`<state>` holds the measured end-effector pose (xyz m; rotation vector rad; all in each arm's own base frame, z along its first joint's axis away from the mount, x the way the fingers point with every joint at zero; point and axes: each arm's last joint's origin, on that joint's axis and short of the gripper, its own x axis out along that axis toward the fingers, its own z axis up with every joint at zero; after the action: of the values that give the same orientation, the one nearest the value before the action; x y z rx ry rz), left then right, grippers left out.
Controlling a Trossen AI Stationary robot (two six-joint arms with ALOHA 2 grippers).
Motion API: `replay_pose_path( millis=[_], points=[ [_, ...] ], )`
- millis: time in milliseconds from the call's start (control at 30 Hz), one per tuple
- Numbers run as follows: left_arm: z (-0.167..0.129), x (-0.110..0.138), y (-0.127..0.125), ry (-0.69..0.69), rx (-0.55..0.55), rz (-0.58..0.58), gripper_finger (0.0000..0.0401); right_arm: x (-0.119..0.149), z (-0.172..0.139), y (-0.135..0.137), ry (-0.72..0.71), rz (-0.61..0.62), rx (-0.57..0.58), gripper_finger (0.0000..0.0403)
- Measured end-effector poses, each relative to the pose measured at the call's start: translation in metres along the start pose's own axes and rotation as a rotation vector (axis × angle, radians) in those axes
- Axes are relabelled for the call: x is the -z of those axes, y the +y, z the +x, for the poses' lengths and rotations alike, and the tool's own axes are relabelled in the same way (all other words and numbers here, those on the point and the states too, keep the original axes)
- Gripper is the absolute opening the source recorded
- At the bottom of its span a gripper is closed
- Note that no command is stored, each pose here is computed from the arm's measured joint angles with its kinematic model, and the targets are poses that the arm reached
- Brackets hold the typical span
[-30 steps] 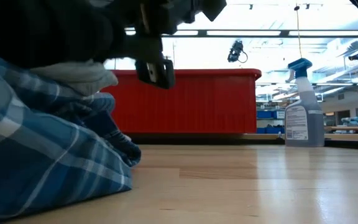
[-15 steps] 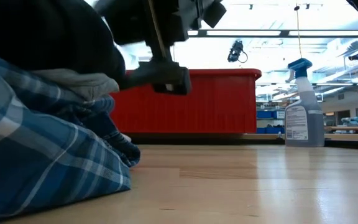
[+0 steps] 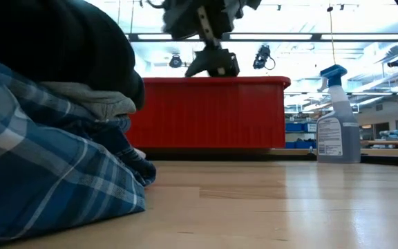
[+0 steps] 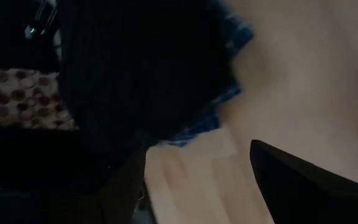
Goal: Sort clothes
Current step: Remove the gray pants from the red bin
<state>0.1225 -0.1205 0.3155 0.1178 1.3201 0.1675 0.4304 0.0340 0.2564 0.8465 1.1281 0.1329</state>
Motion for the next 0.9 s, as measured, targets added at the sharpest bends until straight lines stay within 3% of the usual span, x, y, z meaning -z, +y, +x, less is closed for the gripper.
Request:
replay_pose_path(
  millis=[167,300,400,667,900],
  points=[
    [-0.033,-0.011,0.012,-0.218,-0.034,-0.072,0.0343,-0.005,-0.045,-0.009,-0.123,0.025,0.125,0.0294],
    [-0.052,-0.023,0.025,-0.478,-0.199,-0.128,0.0343,-0.016,-0.081,-0.012,-0.307,0.004,0.161,0.0294],
    [-0.058,-0.031,0.037,-0.615,-0.315,-0.255,0.0341,-0.024,-0.102,-0.016,-0.401,-0.058,0.162,0.0294],
    [-0.057,-0.043,0.08,-0.619,-0.377,-0.538,0.0299,-0.044,-0.141,-0.014,-0.625,-0.208,0.059,0.0295],
    [-0.07,-0.055,0.12,-0.696,-0.401,-0.584,0.0263,-0.061,-0.171,-0.051,-0.698,-0.195,0.107,0.0285]
  ],
)
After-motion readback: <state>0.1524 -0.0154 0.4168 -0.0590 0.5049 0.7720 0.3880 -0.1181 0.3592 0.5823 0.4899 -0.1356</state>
